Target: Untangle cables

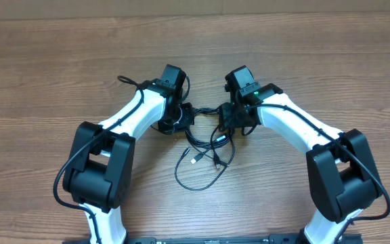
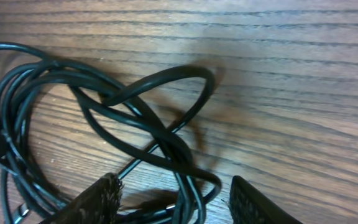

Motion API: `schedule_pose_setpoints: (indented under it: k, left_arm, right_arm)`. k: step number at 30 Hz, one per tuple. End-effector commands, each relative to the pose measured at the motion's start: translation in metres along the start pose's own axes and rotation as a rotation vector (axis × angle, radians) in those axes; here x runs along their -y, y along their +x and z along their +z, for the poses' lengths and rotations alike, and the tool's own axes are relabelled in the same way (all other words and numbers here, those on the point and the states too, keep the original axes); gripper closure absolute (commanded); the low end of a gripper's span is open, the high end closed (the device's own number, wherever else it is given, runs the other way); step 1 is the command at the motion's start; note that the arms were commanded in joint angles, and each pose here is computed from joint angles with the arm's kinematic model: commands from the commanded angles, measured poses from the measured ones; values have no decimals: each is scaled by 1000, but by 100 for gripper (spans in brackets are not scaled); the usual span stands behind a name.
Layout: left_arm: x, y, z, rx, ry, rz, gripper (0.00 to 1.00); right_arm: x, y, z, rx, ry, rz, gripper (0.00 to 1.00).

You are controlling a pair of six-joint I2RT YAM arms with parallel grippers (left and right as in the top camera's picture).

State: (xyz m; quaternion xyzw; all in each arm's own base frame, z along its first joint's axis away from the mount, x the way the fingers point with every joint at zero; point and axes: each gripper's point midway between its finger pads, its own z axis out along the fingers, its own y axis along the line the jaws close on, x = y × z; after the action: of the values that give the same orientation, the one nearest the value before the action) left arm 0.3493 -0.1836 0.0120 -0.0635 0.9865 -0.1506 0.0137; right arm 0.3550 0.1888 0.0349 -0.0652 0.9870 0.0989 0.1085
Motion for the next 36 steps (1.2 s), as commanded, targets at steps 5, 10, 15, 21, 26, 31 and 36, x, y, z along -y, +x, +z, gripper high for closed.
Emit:
schedule_pose_setpoints:
  k: [5,10,15,21,26,31,36]
  left_arm:
    - [3,-4,-7,16,9,27,96]
    - [5,-3,-7,13,21,28,96]
    - [33,-2,-29,-60,264,132,96]
    - [46,-14,-73,-94,566,130,96]
    - [28,-24,-88,-88,640,71,96]
    - [15,-30,-112,-65,775,71,96]
    - [-20,-49,-123,3,775,-5,96]
  right_arm:
    - [16,8,11,41,54,3,46]
    - [36,16,26,78,129,8,68]
    - [43,23,31,76,156,7,96]
    - [43,22,31,78,155,3,96]
    - [43,22,31,77,156,-1,96]
    - [43,22,31,77,156,-4,96]
    - [43,22,31,75,159,-32,96]
